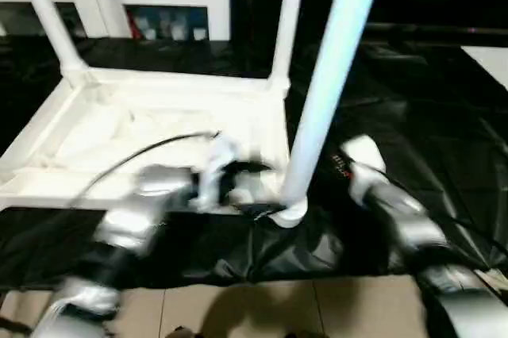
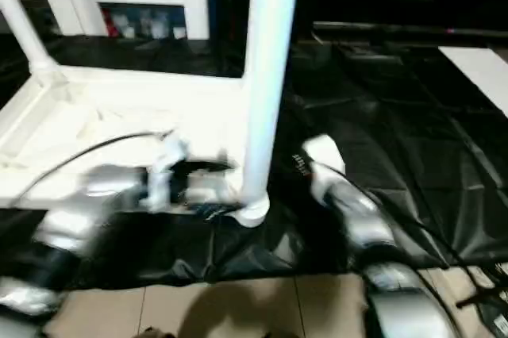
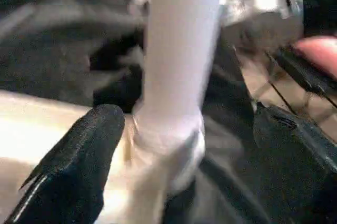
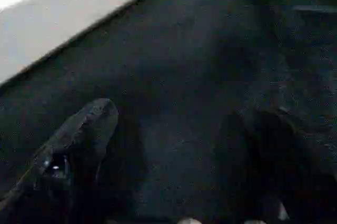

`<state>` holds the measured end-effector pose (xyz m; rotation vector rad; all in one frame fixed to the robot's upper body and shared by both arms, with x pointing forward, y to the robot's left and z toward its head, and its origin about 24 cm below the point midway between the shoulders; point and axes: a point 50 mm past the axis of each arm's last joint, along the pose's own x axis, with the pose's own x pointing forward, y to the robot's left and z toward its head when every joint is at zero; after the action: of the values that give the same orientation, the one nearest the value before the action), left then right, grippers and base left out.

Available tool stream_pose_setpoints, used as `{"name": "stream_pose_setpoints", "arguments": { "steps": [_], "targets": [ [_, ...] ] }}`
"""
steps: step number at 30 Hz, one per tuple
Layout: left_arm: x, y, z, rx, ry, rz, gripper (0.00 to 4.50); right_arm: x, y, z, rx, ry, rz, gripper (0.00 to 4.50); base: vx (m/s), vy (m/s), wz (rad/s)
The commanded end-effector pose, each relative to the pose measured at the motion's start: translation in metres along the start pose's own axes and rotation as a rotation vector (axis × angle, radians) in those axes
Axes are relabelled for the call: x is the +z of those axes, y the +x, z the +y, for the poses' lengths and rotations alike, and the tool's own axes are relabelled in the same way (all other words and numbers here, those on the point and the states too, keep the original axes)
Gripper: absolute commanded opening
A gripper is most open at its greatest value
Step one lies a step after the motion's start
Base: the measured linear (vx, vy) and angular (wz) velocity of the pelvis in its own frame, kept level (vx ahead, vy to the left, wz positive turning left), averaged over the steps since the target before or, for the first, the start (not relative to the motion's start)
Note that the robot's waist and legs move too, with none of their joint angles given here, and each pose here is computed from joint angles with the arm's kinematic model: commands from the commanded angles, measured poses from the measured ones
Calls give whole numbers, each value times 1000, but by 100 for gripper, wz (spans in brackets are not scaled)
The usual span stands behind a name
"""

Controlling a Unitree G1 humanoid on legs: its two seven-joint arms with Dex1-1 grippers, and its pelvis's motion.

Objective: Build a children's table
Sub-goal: Rotate table base

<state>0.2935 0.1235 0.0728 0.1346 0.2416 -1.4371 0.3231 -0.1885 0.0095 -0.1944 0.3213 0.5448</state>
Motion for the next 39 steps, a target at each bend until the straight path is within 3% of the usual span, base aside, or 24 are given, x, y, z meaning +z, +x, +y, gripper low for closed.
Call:
{"name": "stream_pose_setpoints", "arguments": {
  "steps": [1, 2, 6, 10, 12, 17, 24, 27, 30, 39],
  "targets": [
    [-6, 1, 0, -57, 26, 68, 442, 18, -5, 2, 118, -49, -57, 450, 0, 0, 0],
    [-8, -1, 2, -55, 31, 95, 416, 19, -8, 2, 144, -56, -62, 450, 0, 0, 0],
    [-21, -9, 12, -20, 78, 251, 388, 34, -31, 4, 274, -108, -99, 450, 0, 0, 0],
    [-23, -10, 20, 24, 80, 274, 364, 43, -44, 8, 330, -124, -122, 450, 0, 0, 0],
    [-21, -9, 25, 31, 72, 262, 330, 47, -55, 11, 374, -106, -114, 450, 0, 0, 0],
    [-18, -11, 32, 22, 64, 276, 310, 49, -65, 18, 418, -98, -91, 450, 0, 0, 0],
    [-17, -12, 35, -19, 32, 286, 246, 50, -67, 24, 427, -82, -79, 450, 0, 0, 0],
    [-17, -12, 36, -25, 24, 293, 240, 50, -66, 26, 428, -80, -74, 450, 0, 0, 0],
    [-18, -12, 37, -19, 19, 301, 202, 50, -64, 28, 419, -80, -70, 450, 0, 0, 0],
    [-19, -13, 40, 10, 5, 307, 153, 48, -52, 33, 380, -100, -43, 450, 0, 0, 0]
  ]
}}
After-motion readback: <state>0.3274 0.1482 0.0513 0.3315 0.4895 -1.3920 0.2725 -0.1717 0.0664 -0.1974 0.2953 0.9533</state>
